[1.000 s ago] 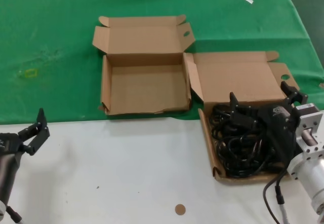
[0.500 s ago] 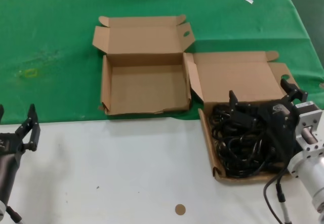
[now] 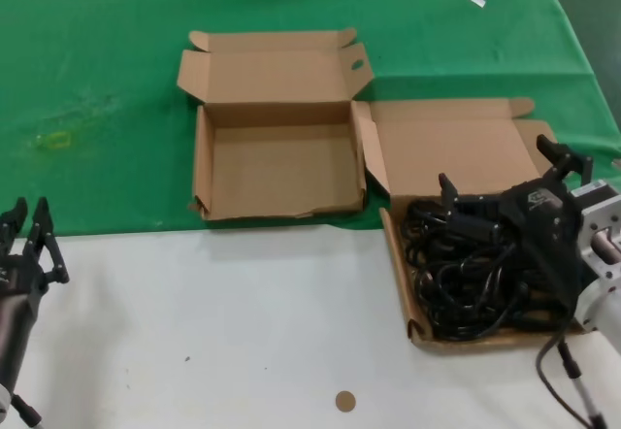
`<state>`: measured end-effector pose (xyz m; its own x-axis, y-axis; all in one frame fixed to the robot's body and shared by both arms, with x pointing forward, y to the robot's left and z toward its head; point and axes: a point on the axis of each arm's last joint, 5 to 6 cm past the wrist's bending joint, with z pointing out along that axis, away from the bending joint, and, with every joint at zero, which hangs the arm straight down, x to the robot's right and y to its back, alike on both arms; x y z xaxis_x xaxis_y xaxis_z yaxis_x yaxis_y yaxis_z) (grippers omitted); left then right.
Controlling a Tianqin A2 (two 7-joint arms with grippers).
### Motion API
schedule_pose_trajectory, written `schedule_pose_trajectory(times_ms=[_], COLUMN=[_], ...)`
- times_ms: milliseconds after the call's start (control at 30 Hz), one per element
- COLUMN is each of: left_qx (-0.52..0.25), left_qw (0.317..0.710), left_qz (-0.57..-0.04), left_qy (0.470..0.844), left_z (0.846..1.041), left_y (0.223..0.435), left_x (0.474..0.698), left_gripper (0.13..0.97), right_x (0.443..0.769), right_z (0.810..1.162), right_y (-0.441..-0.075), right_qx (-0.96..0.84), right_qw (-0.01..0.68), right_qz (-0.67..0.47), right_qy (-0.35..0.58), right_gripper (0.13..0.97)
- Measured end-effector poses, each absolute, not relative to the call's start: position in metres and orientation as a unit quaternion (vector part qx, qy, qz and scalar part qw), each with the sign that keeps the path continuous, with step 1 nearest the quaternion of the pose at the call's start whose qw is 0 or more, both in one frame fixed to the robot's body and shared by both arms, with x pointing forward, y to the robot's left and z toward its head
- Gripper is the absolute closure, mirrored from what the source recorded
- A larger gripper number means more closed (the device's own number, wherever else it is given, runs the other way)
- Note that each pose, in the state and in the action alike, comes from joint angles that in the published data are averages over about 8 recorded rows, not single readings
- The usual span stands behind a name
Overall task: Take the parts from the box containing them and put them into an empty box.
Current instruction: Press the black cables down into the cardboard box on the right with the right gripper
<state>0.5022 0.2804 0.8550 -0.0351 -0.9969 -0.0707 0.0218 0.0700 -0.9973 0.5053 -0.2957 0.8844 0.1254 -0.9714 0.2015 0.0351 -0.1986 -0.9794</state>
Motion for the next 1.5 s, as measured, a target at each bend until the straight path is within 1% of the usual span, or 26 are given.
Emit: schedule_pose_trajectory(times_ms=[33, 300, 600, 1133, 1500], left_qx=[-0.468, -0.468, -0.468, -0.468, -0.468], left_qw=[0.513, 0.513, 0.513, 0.513, 0.513], left_qz=[-0.496, -0.496, -0.496, -0.496, -0.496], left_qy=[0.521, 0.521, 0.521, 0.521, 0.521], left_z=[0.855, 0.855, 0.855, 0.855, 0.855], left_y=[0.280, 0.280, 0.280, 0.280, 0.280], left_x=[0.502, 0.502, 0.502, 0.502, 0.502], left_gripper=[0.811, 0.918, 0.953, 0.953, 0.953], right_x=[0.505, 0.505, 0.509, 0.524, 0.547], right_z=[0.887, 0.908, 0.928, 0.957, 0.976], right_y=[-0.297, -0.311, -0.329, -0.358, -0.376], right_qx=[-0.578, -0.630, -0.699, -0.800, -0.849], right_qw=[0.482, 0.470, 0.445, 0.386, 0.330], right_qz=[-0.520, -0.515, -0.500, -0.447, -0.412], right_qy=[0.403, 0.343, 0.250, 0.104, 0.011], right_gripper=[0.130, 0.130, 0.130, 0.130, 0.130])
